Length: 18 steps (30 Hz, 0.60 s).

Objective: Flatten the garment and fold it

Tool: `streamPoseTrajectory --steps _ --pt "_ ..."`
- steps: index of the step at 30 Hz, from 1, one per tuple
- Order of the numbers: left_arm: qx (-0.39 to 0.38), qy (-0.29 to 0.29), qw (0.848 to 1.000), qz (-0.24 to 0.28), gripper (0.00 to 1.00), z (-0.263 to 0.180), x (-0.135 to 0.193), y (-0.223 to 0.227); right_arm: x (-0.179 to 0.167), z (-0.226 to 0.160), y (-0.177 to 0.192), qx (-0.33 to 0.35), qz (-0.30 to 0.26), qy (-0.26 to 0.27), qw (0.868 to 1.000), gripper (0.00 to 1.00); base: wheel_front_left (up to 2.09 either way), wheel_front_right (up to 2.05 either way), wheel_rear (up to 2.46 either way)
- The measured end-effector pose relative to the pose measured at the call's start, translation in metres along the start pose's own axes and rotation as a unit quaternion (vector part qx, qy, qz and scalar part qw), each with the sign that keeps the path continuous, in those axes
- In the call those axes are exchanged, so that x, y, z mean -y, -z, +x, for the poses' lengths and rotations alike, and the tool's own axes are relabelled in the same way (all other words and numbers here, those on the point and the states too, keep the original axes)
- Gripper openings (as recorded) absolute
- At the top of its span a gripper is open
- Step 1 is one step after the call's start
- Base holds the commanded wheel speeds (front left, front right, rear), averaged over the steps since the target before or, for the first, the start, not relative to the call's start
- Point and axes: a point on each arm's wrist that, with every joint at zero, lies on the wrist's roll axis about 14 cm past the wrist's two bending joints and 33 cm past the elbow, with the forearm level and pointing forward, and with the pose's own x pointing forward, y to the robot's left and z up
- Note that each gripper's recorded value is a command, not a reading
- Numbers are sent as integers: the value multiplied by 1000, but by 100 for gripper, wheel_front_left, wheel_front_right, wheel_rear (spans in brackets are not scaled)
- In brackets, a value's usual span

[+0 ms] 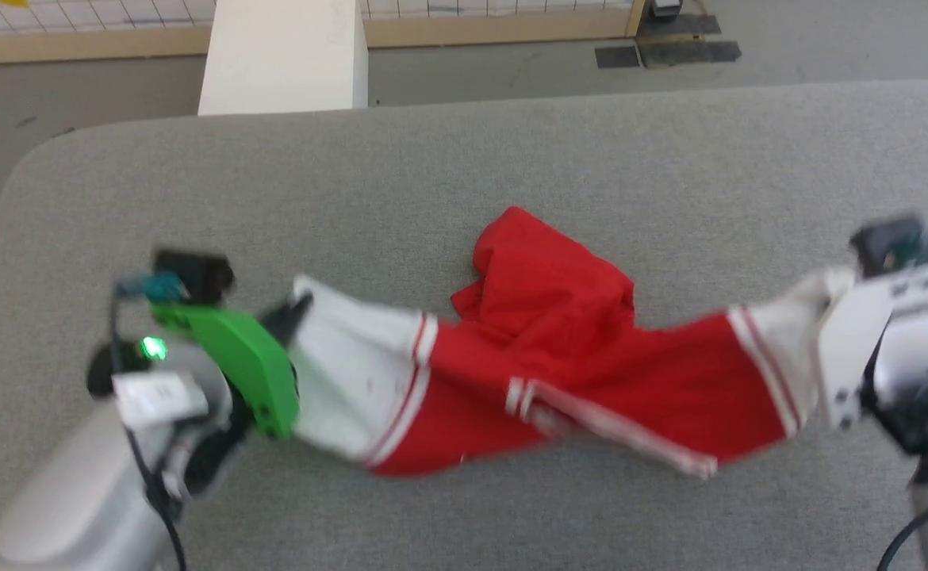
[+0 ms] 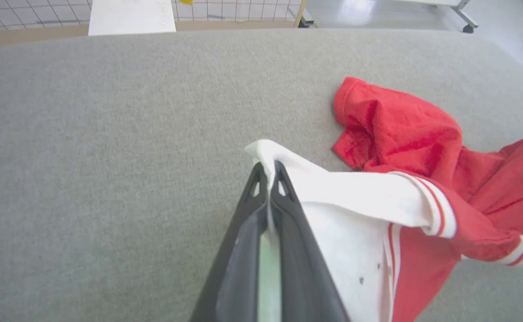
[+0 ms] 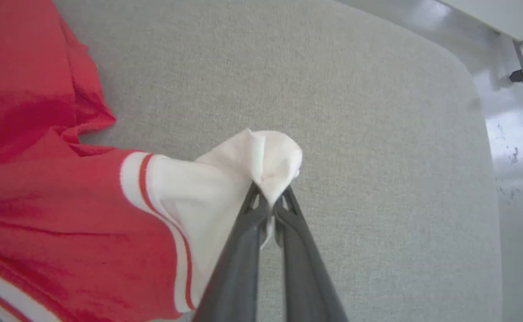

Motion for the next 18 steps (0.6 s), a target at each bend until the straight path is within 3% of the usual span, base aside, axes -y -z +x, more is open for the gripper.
streamPoseTrajectory --steps 5,10,14,18 --pt "66 -2 998 1 0 16 -20 -80 24 5 -91 81 -57 23 995 0 0 0 0" --pt "140 -20 990 29 0 36 -37 -159 42 12 -179 162 -70 45 983 0 0 0 0" --pt "213 -52 975 41 0 49 -57 -222 52 15 -249 246 -65 67 965 0 0 0 0" --pt "300 -78 950 29 0 56 -73 -272 56 14 -307 333 -63 86 937 0 0 0 0"
